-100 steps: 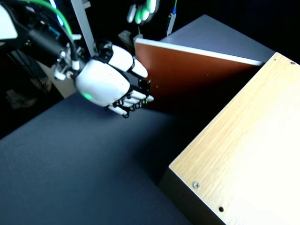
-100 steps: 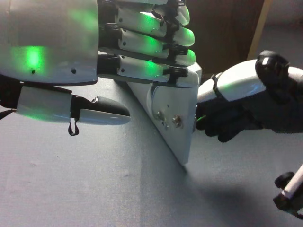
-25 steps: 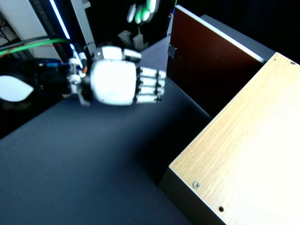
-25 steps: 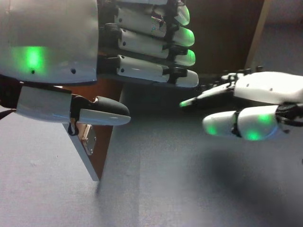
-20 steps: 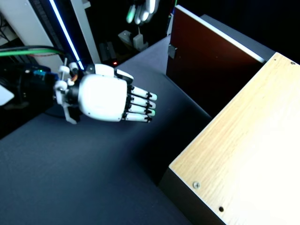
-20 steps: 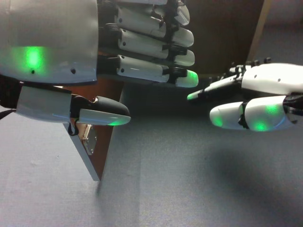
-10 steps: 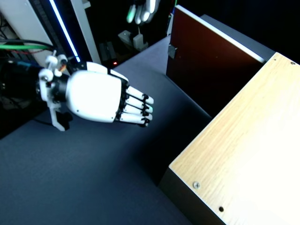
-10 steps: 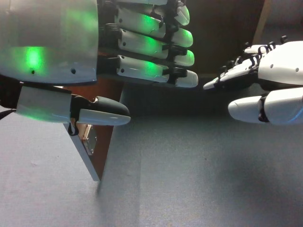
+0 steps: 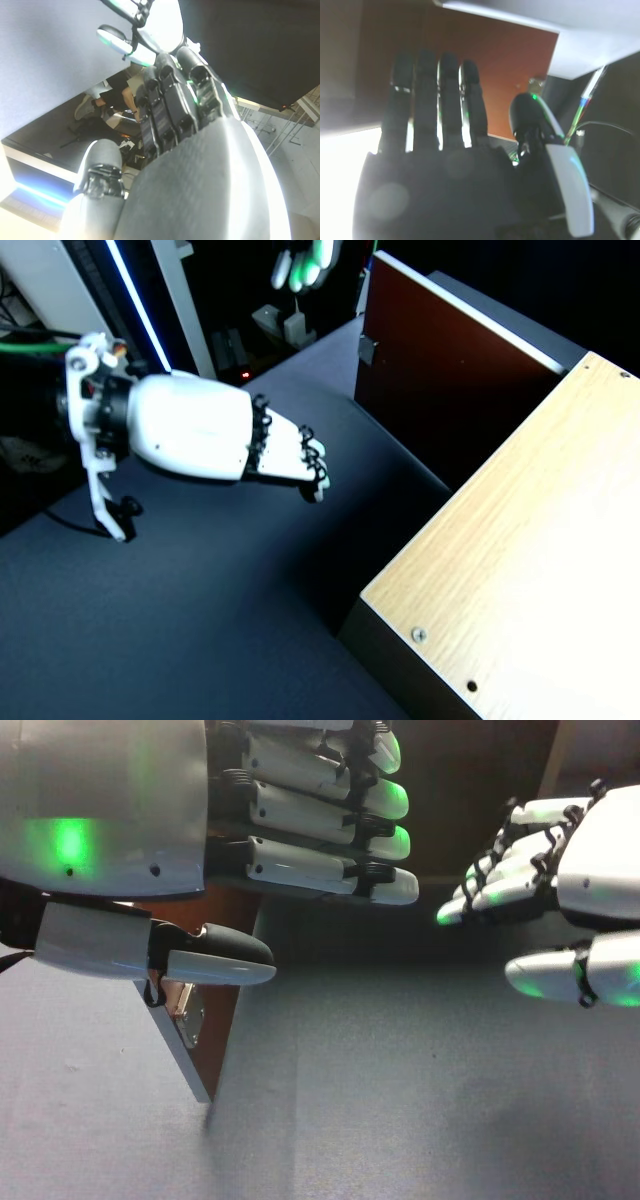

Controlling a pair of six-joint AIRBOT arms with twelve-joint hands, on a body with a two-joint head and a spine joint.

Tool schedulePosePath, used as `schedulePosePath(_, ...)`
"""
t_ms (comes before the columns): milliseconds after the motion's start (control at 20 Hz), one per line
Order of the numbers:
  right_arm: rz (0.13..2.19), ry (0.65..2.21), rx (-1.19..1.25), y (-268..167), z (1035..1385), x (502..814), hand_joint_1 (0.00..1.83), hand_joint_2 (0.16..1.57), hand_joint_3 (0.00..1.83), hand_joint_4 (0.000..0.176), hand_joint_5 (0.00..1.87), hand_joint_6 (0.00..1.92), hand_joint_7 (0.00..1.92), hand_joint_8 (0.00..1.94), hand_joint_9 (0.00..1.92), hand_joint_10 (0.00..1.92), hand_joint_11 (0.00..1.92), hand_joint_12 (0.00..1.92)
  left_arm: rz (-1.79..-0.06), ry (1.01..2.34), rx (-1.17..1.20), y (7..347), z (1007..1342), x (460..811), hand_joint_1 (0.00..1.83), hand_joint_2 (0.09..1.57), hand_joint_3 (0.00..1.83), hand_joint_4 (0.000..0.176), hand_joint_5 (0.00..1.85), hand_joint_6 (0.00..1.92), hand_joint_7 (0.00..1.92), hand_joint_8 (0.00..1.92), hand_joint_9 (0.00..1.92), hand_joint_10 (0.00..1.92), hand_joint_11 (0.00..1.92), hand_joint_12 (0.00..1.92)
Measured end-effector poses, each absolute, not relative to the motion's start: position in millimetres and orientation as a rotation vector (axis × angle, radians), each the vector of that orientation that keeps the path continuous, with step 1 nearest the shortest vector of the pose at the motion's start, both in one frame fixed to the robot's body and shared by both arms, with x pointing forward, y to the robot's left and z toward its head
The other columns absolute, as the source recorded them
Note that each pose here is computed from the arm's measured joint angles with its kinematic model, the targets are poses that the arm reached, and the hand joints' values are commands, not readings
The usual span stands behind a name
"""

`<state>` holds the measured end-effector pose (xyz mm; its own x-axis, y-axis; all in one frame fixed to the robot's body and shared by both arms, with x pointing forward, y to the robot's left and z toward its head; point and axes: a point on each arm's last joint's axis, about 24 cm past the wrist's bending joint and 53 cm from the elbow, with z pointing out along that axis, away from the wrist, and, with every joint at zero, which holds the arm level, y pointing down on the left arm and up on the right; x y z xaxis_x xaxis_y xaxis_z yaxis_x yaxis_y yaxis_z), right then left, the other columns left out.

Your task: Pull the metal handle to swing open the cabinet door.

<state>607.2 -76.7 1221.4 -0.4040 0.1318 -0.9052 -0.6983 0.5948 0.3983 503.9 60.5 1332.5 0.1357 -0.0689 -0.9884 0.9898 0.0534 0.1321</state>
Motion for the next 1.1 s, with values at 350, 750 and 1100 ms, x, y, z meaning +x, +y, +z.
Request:
schedulePosePath(350, 1.009, 1.707, -0.661, -73, 1230, 581, 0.0, 1.57, 0.09, 0.0, 0.4, 0.0, 0.42, 0.0, 0.39, 0.0, 0.0, 1.01, -1.108, 1.081, 1.181, 61, 1333, 504, 0.0, 1.57, 0.01, 0.0, 0.41, 0.0, 0.47, 0.0, 0.44, 0.0, 0.05, 0.81)
schedulePosePath(750, 1.09, 1.558, -0.908, -77, 1254, 538, 0.0, 1.57, 0.09, 0.0, 0.41, 0.0, 0.43, 0.0, 0.39, 0.0, 0.0, 1.01, -1.108, 1.081, 1.181, 61, 1332, 504, 0.0, 1.57, 0.01, 0.0, 0.41, 0.0, 0.48, 0.0, 0.45, 0.0, 0.06, 0.81)
schedulePosePath(1100, 1.108, 1.475, -1.052, -83, 1264, 506, 0.0, 1.57, 0.1, 0.0, 0.4, 0.0, 0.42, 0.0, 0.39, 0.0, 0.0, 1.02, -1.108, 1.08, 1.182, 61, 1333, 504, 0.0, 1.57, 0.01, 0.0, 0.41, 0.0, 0.48, 0.0, 0.45, 0.0, 0.06, 0.81)
